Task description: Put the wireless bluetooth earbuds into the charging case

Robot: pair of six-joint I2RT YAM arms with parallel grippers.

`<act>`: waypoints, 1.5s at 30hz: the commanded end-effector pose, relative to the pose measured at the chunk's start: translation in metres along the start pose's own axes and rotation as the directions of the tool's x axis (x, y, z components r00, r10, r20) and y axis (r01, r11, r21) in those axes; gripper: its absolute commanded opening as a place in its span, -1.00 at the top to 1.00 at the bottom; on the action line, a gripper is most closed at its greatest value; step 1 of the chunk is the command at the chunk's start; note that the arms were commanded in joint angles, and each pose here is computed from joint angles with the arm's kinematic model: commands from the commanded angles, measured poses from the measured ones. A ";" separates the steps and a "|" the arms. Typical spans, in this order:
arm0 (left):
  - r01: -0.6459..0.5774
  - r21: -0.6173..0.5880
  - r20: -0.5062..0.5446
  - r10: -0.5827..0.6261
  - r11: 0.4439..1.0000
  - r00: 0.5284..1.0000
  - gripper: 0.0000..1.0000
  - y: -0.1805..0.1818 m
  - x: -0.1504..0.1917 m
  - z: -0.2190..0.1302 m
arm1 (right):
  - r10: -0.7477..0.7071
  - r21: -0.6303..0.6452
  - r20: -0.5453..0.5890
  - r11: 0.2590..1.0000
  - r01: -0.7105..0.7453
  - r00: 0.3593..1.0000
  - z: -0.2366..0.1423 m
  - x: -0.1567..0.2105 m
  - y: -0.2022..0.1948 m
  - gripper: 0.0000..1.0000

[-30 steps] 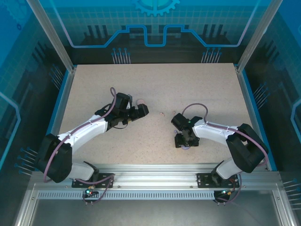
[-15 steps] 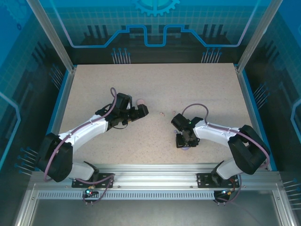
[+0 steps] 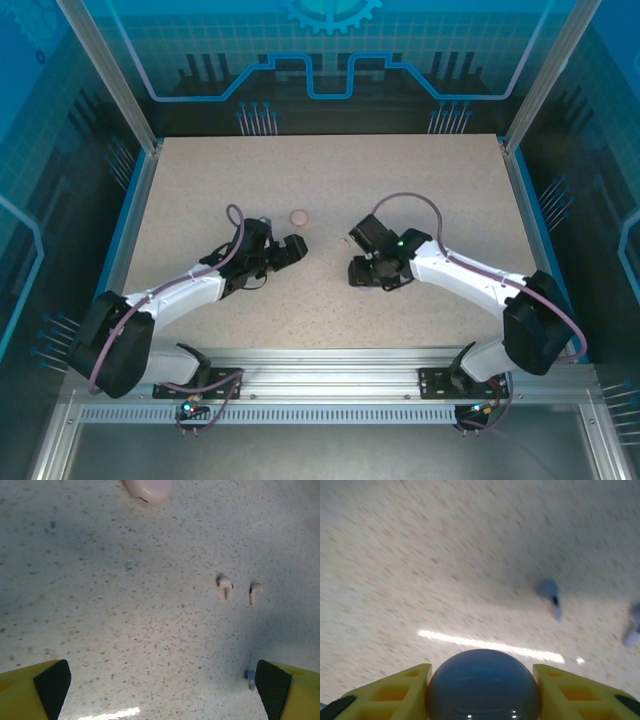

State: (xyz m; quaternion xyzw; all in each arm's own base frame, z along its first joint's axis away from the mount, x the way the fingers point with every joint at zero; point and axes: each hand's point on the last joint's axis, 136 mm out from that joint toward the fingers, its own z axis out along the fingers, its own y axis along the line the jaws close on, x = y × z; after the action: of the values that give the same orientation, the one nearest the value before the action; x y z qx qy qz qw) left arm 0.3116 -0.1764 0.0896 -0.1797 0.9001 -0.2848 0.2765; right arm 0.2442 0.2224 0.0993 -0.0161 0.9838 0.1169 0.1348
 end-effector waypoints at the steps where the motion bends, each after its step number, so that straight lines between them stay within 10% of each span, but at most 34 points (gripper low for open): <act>1: 0.021 0.116 0.142 -0.038 0.993 0.989 -0.97 -0.024 -0.027 -0.009 | 0.065 -0.035 0.015 0.997 -0.065 0.998 0.009 -0.025 0.022 0.05; 26: 0.030 0.368 0.124 -0.081 0.929 0.989 -0.97 -0.049 -0.008 0.013 | 0.642 -0.239 -0.129 0.720 -0.652 0.756 0.066 -0.122 0.058 0.05; 33: 0.011 0.378 0.138 -0.068 0.926 0.988 -0.74 -0.058 -0.002 0.027 | 0.738 -0.277 -0.169 0.600 -0.750 0.653 0.065 -0.123 0.067 0.05; 45: -0.010 0.389 0.153 -0.053 0.921 0.987 -0.37 -0.069 -0.004 0.039 | 0.727 -0.288 -0.159 0.613 -0.736 0.668 0.051 -0.118 0.089 0.06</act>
State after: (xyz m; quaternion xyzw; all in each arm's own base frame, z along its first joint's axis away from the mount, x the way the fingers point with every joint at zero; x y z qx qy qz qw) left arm 0.3400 -0.2381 0.0933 -0.1660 0.8106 -0.4399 0.3491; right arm 0.3641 0.3139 0.0831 0.3601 0.8798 0.3069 0.0463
